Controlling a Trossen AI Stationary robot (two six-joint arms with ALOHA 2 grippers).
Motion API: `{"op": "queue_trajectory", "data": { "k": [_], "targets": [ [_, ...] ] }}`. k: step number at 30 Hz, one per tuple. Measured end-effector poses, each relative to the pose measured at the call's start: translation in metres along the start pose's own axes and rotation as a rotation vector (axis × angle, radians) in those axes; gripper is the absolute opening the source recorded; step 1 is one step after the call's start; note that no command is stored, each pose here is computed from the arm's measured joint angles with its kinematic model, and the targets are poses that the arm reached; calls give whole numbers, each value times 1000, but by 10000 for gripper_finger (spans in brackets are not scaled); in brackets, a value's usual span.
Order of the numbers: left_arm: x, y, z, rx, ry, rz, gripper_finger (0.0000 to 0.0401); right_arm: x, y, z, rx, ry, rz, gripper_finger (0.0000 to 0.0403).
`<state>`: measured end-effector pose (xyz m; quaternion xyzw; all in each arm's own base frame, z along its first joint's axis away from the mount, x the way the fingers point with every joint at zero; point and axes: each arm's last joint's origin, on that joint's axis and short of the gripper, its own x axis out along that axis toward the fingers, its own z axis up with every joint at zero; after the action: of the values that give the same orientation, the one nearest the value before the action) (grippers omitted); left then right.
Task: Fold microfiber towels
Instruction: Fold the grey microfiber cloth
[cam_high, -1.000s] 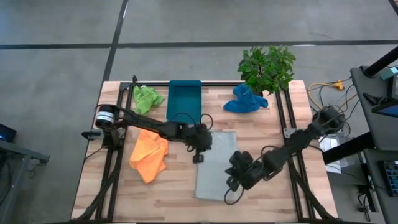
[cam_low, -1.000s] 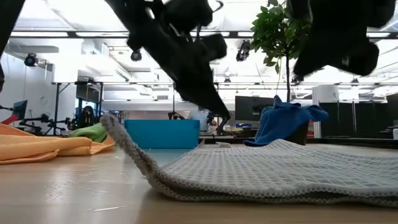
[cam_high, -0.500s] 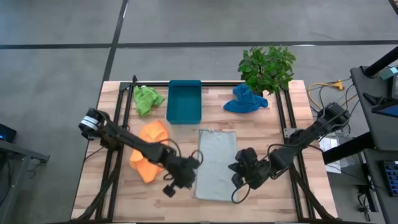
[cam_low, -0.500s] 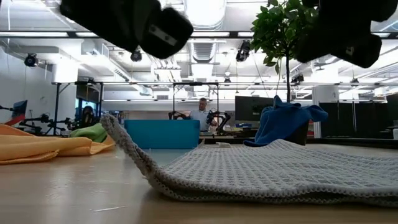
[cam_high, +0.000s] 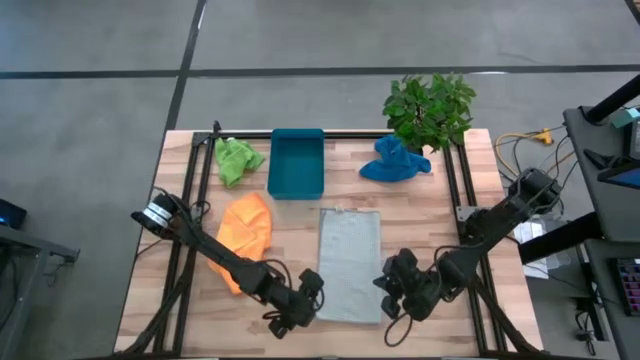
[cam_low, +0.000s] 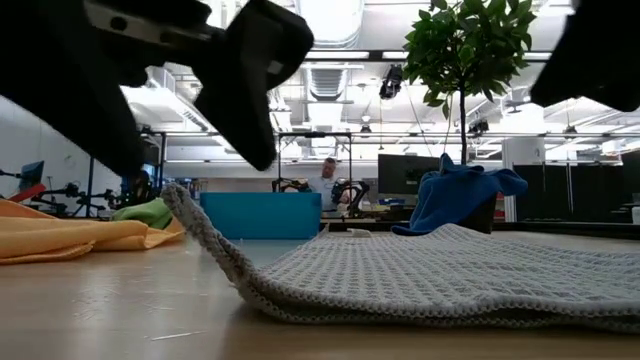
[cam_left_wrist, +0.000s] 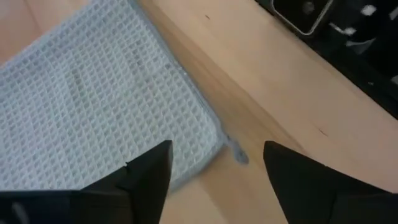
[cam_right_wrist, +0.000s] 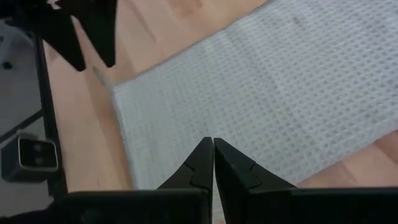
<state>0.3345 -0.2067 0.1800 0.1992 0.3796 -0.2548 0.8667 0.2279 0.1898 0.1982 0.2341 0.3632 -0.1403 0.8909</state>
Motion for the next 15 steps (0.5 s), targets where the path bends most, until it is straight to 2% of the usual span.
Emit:
{"op": "queue_trajectory", "data": {
  "k": [9, 15],
  "targets": [
    [30, -2, 3, 1, 41, -9, 247, -7, 5, -13, -20, 19, 26, 8],
    [43, 4, -5, -117, 74, -39, 239, -10, 7, -18, -17, 26, 38, 8]
  ]
}}
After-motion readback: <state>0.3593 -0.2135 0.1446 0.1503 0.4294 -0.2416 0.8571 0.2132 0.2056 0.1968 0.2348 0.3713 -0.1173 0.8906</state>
